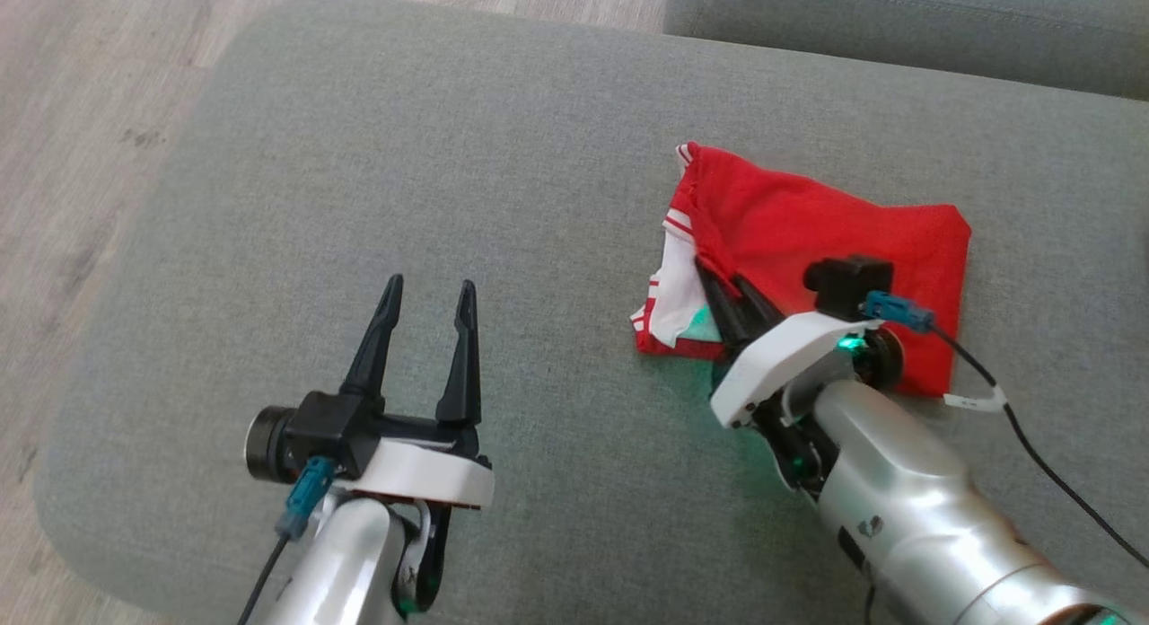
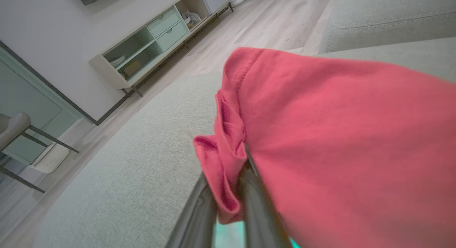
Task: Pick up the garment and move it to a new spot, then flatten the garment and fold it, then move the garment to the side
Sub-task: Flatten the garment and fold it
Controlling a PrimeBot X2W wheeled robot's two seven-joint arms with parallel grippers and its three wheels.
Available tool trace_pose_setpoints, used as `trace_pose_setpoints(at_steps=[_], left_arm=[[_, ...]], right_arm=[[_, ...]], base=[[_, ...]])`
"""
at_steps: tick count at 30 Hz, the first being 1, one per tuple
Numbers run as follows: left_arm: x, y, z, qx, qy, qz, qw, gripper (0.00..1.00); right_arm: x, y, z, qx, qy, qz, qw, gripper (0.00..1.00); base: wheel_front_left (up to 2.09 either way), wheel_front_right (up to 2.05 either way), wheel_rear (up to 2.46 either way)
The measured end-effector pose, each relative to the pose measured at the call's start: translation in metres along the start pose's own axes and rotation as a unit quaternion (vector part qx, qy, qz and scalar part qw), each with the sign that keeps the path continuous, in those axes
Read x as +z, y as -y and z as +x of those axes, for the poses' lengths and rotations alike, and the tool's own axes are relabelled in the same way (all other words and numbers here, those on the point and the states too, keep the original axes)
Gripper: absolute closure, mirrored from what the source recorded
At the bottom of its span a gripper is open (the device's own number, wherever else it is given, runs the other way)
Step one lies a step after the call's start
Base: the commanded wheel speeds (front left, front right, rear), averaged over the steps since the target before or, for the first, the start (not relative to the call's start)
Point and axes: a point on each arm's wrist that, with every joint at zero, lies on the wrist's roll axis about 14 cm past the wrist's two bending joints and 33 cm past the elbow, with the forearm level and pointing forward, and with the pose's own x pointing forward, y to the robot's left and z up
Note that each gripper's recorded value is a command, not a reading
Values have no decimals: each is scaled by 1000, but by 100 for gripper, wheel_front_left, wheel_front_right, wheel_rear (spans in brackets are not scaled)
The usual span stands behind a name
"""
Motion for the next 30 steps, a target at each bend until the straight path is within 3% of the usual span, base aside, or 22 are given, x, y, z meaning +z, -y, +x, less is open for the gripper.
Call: trace_pose_setpoints(at_steps=[1,6,9,14,19,25,30], left_arm=[[-1,0,0,-1,-2,0,1000,0],[-5,5,2,-7,-8,0,1000,0],[-2,9,5,-13,-2,-2,1000,0],[14,17,14,-24,24,-9,999,0],[27,29,21,-40,45,-17,998,0],[25,43,19,-56,44,-25,997,0],[20,50,20,-66,37,-29,997,0]], right_arm=[[0,-3,0,6,0,0,1000,0],[22,-32,0,48,36,20,998,0],[46,-31,-5,44,72,36,996,0],[100,8,-24,-15,154,-8,988,0],[146,55,-68,-101,230,-84,964,0],[115,113,-143,-226,220,-129,940,0],[106,132,-182,-278,227,-132,924,0]], base=[[0,0,0],[0,0,0],[0,0,0],[0,0,0],[0,0,0],[0,0,0],[0,0,0]])
